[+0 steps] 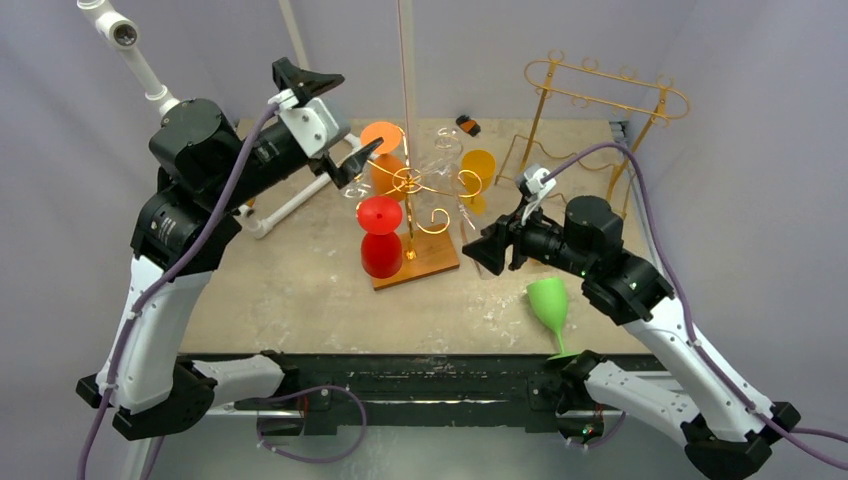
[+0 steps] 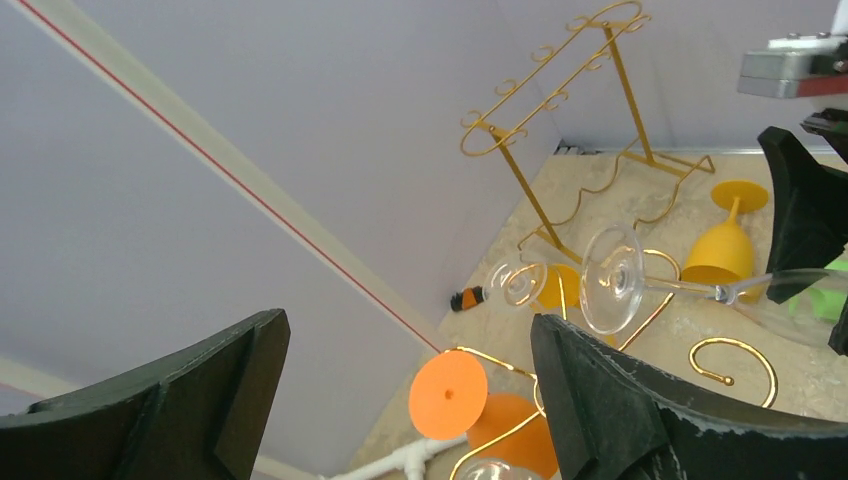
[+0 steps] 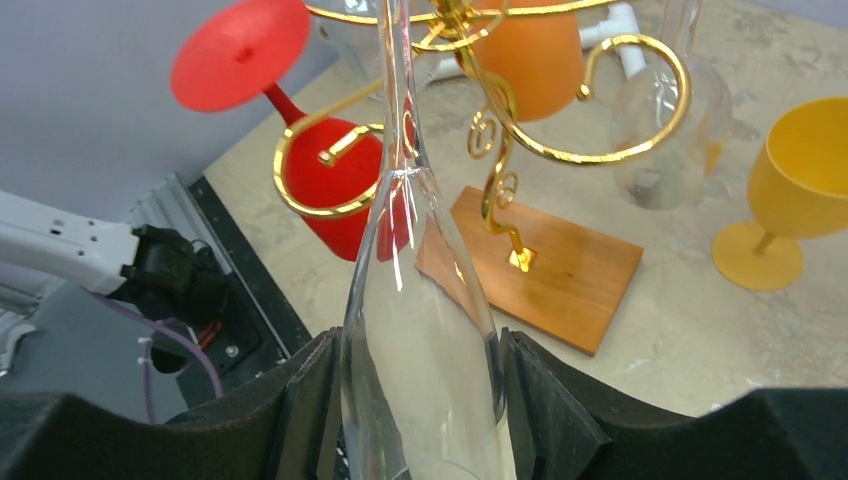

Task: Place the wine glass upside down on the wine glass rack
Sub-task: Turn the wine glass upside down at the wine rack, then pick up the wine glass at the center of the board.

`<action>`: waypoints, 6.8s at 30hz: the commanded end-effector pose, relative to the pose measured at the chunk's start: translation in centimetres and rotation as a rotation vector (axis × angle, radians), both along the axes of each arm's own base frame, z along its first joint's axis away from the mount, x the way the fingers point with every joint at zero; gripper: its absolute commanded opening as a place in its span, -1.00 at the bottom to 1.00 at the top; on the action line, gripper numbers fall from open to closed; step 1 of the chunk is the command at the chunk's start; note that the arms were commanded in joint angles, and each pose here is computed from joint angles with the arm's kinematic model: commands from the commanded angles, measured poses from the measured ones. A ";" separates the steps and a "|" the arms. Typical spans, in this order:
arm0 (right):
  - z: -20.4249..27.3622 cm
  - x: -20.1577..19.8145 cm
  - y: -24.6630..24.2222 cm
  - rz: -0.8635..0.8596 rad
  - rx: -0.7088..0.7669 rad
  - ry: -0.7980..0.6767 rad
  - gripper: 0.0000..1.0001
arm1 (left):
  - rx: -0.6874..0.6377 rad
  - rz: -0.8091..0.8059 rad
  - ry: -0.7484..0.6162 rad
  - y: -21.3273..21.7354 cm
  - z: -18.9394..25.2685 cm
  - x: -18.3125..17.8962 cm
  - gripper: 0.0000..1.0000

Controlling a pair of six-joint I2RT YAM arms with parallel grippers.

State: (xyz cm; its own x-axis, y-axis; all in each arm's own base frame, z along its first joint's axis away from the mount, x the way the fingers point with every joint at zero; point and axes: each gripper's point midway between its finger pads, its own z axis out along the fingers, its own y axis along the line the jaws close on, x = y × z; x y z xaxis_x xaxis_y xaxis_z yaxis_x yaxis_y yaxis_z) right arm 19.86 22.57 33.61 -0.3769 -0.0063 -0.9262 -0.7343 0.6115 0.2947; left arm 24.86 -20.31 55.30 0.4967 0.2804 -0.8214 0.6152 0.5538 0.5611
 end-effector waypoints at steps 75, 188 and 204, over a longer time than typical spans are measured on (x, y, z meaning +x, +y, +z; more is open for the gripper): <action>-6.0 1.2 5.3 0.159 0.249 -0.545 -1.00 | 0.072 0.578 0.551 6.1 -10.6 5.9 1.00; -23.4 15.8 -20.0 -1.330 -0.642 0.334 0.72 | 0.024 0.453 0.385 3.8 -8.3 7.1 1.00; -15.6 14.0 -20.6 -1.315 -0.424 0.250 -0.92 | -0.001 0.398 0.367 3.1 -7.3 6.5 1.00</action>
